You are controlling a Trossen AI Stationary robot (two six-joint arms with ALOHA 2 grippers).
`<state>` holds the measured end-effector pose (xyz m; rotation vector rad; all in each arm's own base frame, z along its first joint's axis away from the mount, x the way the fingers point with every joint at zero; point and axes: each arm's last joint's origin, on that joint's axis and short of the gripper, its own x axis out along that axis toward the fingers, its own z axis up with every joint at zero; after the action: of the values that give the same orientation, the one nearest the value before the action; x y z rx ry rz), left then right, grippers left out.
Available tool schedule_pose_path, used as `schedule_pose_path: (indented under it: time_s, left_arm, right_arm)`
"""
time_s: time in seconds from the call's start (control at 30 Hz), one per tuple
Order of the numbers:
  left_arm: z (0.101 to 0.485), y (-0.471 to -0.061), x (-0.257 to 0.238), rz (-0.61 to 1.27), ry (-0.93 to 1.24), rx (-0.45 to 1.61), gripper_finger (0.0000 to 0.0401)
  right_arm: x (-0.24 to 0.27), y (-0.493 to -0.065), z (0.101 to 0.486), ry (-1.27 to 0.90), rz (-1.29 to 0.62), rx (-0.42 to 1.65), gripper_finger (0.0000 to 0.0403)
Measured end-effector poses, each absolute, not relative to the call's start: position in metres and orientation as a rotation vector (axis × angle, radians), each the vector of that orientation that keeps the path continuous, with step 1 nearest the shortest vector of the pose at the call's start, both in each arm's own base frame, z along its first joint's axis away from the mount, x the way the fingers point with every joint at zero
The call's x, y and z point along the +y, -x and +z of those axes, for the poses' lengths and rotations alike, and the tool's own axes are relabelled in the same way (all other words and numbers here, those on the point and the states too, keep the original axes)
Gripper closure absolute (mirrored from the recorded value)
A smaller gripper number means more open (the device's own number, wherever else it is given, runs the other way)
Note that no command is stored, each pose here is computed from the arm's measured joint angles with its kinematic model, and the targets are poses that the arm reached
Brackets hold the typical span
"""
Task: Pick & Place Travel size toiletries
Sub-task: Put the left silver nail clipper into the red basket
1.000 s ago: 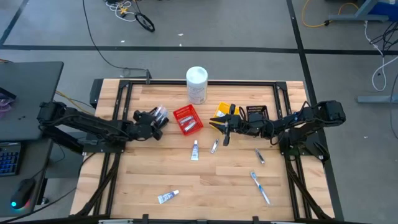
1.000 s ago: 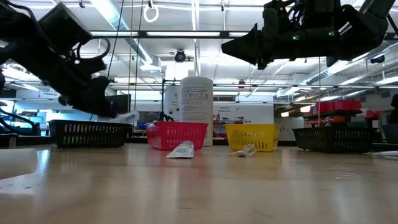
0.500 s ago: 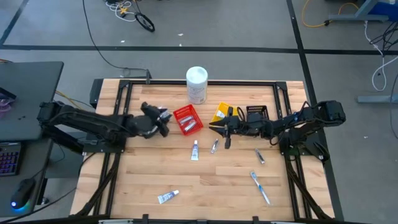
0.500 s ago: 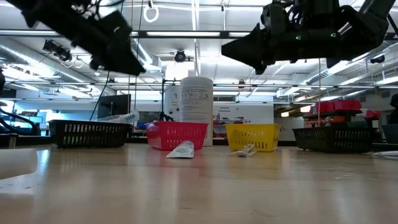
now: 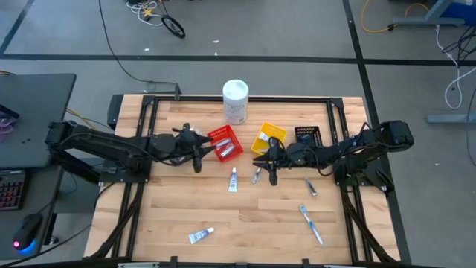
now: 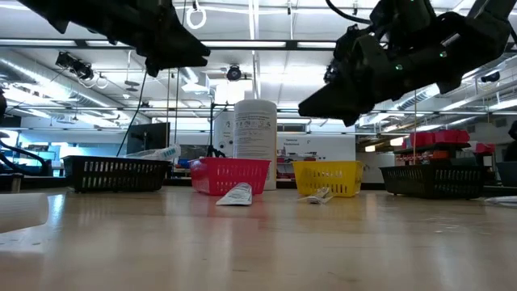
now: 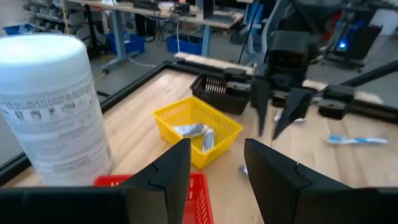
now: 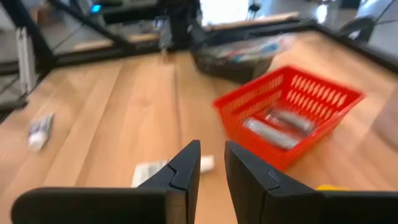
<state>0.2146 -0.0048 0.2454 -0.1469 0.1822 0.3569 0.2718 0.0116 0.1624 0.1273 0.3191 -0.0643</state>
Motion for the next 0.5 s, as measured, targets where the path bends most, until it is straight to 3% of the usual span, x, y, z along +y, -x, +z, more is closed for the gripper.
schedule_pose_path:
  time_s: [0.5]
  left_arm:
    - [0.211, -0.242, -0.007, 0.369, 0.137, 0.290, 0.0248]
  right_arm:
    - [0.050, -0.264, 0.154, -0.142, 0.059, 0.419, 0.0322]
